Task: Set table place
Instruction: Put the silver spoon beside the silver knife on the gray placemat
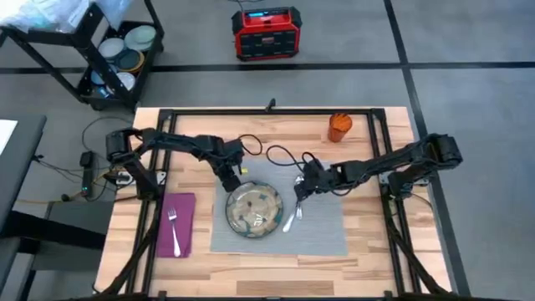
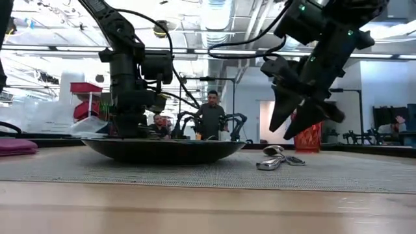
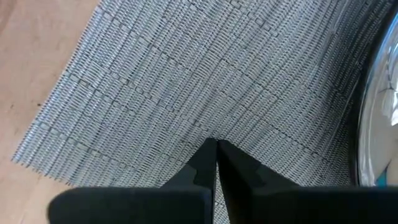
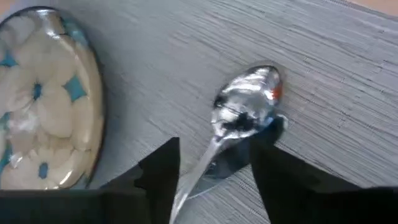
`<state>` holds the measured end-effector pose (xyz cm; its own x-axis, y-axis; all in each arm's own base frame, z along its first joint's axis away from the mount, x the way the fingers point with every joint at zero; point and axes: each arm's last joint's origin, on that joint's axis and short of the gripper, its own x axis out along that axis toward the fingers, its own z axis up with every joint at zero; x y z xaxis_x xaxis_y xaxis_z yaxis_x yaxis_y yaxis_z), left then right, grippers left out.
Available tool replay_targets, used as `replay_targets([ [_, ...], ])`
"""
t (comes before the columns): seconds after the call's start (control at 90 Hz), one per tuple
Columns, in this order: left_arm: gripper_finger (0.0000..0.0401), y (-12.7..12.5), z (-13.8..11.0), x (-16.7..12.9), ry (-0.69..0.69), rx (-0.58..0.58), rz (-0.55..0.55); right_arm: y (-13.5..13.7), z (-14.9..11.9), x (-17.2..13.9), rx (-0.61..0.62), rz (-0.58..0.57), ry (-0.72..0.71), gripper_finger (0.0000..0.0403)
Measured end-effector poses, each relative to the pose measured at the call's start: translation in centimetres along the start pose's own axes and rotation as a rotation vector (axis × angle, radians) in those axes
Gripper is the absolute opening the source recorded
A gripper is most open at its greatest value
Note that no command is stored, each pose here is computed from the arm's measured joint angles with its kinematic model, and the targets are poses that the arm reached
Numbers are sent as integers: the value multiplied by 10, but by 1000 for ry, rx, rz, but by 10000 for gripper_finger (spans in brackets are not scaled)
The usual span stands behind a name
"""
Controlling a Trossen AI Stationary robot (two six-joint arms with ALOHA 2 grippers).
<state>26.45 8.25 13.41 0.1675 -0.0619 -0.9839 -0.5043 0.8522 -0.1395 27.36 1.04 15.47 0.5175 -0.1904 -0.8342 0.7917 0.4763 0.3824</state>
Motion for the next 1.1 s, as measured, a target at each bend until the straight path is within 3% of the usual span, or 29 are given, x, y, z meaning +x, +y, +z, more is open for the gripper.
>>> replay_targets([
  [0.167,0,0,0,0,1,7,3,1,-5,15,5,7,40,202],
  [0.311,0,0,0,1,2,7,2,4,-5,25,37,-12,47,182],
  [0.389,0,0,0,1,2,8,0,5,-4,27,35,-45,50,144],
  [0.5,0,0,0,1,4,8,-3,7,-2,27,9,-82,28,42],
  [0.556,0,0,0,1,4,8,-4,10,-1,23,-3,-75,4,16],
  [0.8,0,0,0,1,5,30,-6,21,11,-15,-26,19,-53,1],
  [1.1,0,0,0,1,3,50,-7,-4,-14,-65,-85,-183,80,0],
])
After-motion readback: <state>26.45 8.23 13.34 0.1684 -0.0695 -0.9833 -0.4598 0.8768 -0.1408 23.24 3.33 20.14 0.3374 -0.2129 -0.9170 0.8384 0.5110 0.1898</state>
